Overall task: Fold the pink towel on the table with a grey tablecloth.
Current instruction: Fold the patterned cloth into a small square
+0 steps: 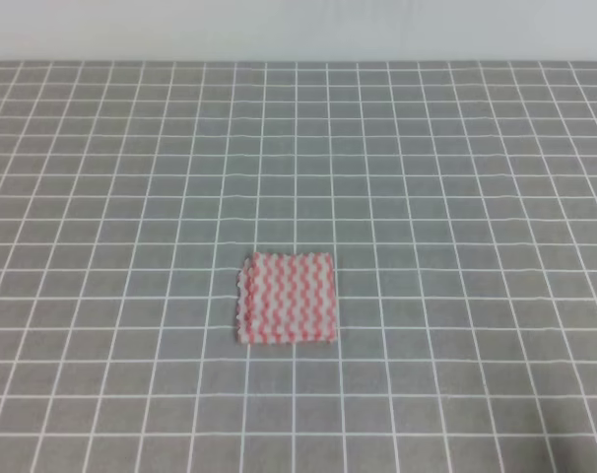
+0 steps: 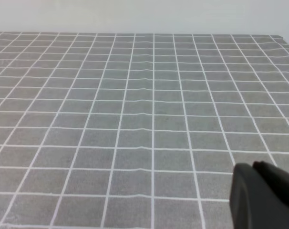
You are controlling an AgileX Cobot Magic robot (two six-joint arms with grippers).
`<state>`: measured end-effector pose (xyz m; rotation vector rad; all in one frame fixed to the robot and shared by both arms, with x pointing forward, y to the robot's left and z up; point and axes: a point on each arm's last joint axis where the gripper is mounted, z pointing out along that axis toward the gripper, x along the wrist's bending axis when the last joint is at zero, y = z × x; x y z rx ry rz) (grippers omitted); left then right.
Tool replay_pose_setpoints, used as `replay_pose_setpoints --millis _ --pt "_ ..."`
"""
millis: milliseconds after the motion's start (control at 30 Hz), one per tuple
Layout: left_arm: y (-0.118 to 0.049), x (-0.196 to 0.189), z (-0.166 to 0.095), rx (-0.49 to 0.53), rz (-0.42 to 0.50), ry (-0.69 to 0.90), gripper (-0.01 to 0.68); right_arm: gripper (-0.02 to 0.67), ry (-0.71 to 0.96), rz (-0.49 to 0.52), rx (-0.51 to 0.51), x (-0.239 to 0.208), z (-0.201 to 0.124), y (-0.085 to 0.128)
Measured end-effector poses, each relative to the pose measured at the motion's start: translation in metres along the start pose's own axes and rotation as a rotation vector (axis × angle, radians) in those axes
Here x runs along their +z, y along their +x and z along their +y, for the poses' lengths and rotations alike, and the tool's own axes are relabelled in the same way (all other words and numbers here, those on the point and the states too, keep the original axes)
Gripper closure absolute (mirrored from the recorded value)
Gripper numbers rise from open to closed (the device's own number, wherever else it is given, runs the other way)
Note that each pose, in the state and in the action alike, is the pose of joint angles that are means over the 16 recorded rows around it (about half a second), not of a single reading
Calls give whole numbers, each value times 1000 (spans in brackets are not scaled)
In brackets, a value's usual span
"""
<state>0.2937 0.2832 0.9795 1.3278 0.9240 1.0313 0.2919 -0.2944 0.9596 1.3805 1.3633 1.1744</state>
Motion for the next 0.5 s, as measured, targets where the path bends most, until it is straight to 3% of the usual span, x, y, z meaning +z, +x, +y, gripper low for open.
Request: replay_pose_setpoints --millis 500 --pt "9 -5 -16 -45 180 182 675 665 2 1 2 0 -1 0"
